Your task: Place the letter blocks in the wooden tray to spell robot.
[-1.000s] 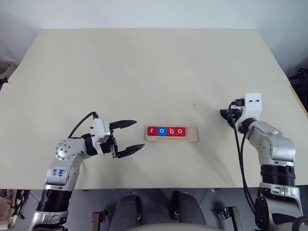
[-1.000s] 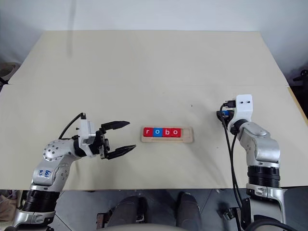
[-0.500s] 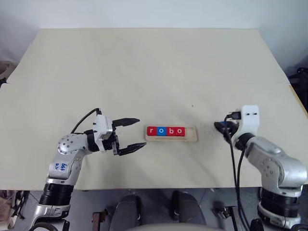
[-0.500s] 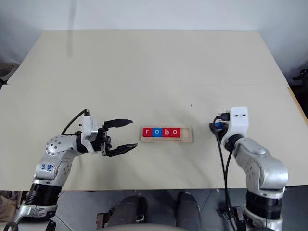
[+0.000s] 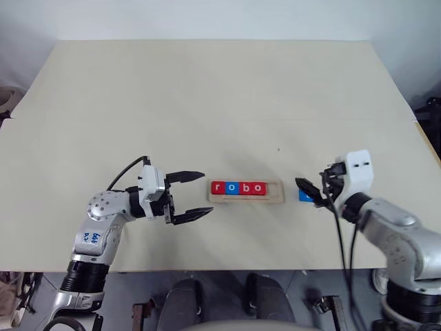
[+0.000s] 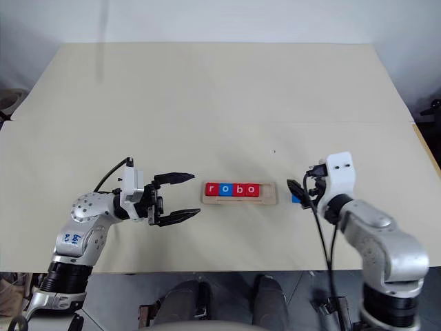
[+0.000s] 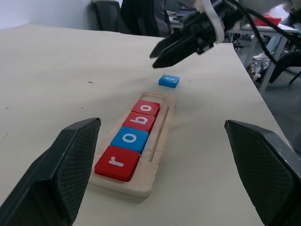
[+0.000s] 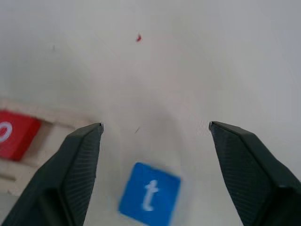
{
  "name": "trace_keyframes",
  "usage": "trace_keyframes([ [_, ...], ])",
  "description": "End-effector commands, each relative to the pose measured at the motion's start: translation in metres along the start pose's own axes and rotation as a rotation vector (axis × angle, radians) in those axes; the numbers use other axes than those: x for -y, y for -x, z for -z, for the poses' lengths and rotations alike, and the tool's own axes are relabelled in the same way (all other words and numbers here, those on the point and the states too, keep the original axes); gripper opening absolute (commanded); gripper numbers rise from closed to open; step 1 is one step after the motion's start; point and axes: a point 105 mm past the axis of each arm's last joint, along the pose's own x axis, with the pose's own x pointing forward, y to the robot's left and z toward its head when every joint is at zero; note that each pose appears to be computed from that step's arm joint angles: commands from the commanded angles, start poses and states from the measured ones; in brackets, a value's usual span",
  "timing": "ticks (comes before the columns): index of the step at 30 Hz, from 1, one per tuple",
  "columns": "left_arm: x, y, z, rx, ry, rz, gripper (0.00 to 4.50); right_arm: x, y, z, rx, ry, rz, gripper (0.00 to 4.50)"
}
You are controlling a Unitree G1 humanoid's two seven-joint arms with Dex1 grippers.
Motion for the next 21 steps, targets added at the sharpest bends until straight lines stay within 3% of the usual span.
trace_keyframes([
  [1, -0.001, 0.004, -0.007, 0.016, -0.031, -0.016, 4.5, -0.001, 0.005, -0.01, 0.039, 0.174, -0.215, 3.81],
  [7, 0.003, 0.004, -0.008, 0.02, -0.039, 0.009, 4.5, 0.001, 0.011, -0.001, 0.018, 0.392, -0.502, 3.81],
  [17, 0.013, 0.007, -0.008, 0.0, -0.041, 0.08, 4.5, 0.017, -0.009, 0.028, -0.163, 0.49, -0.672, 3.81],
  [21, 0.013, 0.008, -0.008, 0.001, -0.041, 0.068, 4.5, 0.017, -0.012, 0.029, -0.159, 0.497, -0.701, 2.84],
])
